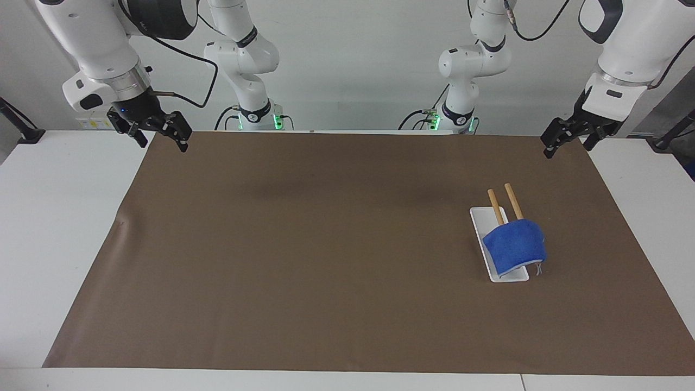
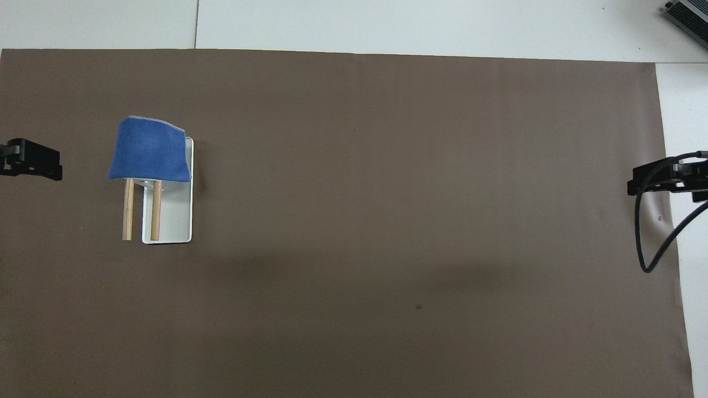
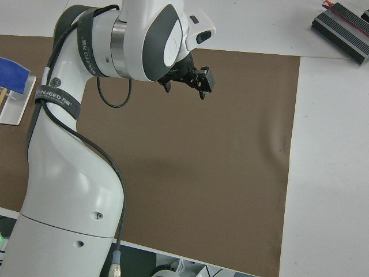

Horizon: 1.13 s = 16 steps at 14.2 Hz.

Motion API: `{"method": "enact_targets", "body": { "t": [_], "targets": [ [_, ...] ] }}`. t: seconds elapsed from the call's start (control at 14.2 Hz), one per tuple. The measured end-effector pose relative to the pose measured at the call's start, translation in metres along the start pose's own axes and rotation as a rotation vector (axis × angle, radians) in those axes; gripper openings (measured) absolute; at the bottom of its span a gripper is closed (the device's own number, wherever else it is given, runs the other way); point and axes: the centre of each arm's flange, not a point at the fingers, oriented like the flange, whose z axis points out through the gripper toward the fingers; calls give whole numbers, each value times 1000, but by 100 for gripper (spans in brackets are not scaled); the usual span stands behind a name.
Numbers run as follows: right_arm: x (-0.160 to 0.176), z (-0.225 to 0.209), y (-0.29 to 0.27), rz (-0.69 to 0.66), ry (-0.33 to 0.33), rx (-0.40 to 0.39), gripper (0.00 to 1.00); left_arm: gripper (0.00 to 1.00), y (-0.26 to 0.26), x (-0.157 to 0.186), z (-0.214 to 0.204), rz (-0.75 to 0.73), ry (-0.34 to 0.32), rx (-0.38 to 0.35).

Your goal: Right arm passes towel to left arm to hang

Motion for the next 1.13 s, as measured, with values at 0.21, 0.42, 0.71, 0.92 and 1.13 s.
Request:
{"method": "enact_targets", "body": {
  "t": [0.21, 0.42, 0.71, 0.92, 1.13],
  "targets": [
    [0, -1, 0, 0, 1, 0, 100, 100, -9, -3, 9, 21, -1, -33],
    [0, -1, 0, 0, 1, 0, 100, 100, -10, -5, 16, -29, 24, -57],
    [-1, -1, 0, 0, 1, 0, 100, 100, -10, -8, 13, -70, 35, -64],
    [-1, -1, 0, 0, 1, 0, 100, 100, -13, -8, 12, -75, 38, -67],
    [-1, 0, 0, 0, 1, 0, 100, 100, -12, -8, 12, -75, 39, -67]
  ]
}}
